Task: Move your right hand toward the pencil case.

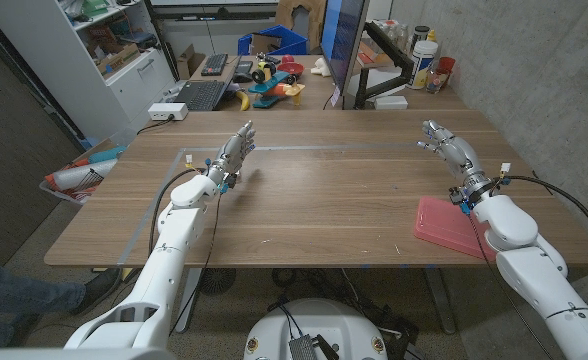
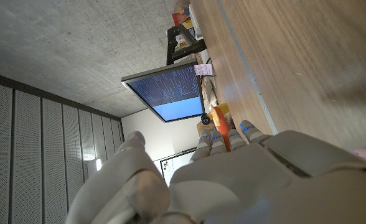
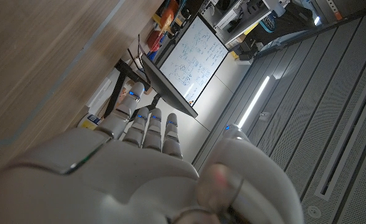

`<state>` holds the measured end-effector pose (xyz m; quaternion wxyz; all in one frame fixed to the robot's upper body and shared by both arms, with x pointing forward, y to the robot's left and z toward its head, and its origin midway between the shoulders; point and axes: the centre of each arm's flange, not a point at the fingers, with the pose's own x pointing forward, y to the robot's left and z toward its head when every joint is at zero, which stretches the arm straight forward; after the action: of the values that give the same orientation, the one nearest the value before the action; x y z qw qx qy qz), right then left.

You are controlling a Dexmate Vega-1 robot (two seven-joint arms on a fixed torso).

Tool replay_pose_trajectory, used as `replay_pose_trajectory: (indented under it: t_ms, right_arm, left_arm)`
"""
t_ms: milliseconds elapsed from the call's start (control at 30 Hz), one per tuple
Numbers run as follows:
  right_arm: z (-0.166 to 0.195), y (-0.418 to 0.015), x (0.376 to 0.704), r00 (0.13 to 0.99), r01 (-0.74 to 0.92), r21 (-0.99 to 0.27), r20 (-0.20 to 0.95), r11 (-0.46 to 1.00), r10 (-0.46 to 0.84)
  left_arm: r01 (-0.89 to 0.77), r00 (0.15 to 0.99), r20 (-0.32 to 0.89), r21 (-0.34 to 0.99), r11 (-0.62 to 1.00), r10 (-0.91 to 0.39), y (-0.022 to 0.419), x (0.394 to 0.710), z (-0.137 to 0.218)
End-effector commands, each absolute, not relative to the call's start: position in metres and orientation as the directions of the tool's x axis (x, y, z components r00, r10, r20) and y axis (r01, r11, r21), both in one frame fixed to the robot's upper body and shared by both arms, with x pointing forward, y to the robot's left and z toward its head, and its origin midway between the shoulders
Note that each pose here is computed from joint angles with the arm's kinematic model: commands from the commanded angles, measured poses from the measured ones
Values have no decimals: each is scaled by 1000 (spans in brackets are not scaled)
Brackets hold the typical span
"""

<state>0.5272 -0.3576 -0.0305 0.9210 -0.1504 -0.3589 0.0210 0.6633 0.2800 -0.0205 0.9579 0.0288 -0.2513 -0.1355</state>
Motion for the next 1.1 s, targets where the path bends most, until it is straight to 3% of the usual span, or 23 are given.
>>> replay_pose_trajectory:
  t_ms: [33, 1100]
  right_arm:
    - [-33, -361, 520, 739, 84, -303, 658, 949, 145]
    - [-44, -368, 503, 744, 143, -317, 660, 938, 109]
  left_arm:
    - [249, 838, 472, 117, 961, -274, 279, 664, -23]
    - [249, 840, 466, 127, 960, -279, 277, 661, -24]
